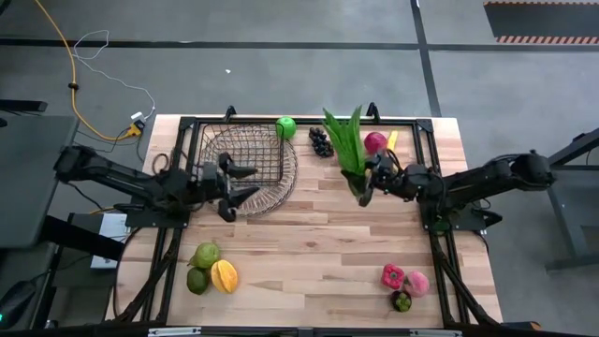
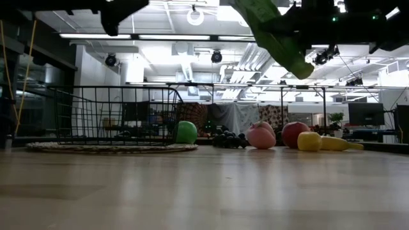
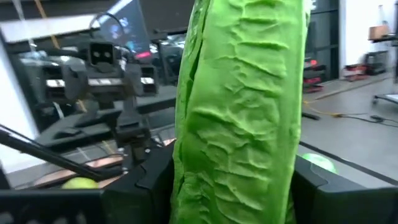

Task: Build produce basket
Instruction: Put the green leaf lettuce into the wire basket

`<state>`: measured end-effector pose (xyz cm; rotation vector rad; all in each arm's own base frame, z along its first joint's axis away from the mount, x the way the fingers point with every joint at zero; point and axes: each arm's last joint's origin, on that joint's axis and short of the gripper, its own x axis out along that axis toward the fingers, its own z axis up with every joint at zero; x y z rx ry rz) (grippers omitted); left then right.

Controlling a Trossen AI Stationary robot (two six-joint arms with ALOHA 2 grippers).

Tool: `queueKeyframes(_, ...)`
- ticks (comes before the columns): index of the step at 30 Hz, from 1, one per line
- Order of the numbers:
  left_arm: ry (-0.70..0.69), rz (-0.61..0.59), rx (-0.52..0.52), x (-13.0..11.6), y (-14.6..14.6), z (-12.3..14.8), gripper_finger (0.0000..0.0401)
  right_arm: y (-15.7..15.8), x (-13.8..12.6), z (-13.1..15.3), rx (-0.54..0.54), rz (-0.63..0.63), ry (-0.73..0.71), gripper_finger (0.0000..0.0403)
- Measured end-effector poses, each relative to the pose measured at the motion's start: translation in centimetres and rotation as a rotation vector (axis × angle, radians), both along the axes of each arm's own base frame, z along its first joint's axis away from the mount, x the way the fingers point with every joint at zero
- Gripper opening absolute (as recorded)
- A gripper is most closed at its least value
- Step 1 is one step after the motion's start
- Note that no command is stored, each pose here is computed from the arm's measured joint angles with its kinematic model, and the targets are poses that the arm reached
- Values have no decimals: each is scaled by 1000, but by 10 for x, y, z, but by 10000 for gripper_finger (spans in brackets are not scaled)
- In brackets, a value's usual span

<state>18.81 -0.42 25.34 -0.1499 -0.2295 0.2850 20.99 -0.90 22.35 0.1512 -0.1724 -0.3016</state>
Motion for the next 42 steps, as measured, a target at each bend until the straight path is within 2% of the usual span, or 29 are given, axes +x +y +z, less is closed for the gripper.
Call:
queueKeyframes(5,30,0,9,31,0,-8,248,7,10,-3,-4,63,-30,189)
queueKeyframes(9,84,-48,68,58,-2,-7,251,13,28,1,-16,111,-27,189)
queueKeyframes(16,214,-53,110,88,-6,-14,292,25,64,5,-60,201,-1,189)
queueKeyframes(25,217,-30,100,94,-5,-14,344,36,98,1,-95,343,31,189)
queueKeyframes(30,199,-52,73,94,-6,-13,346,39,110,-2,-105,410,41,189)
queueKeyframes(36,165,-159,84,94,-9,-10,345,40,121,-8,-108,419,88,189)
queueKeyframes(42,154,-172,78,97,-10,-12,345,43,127,-3,-110,477,111,189)
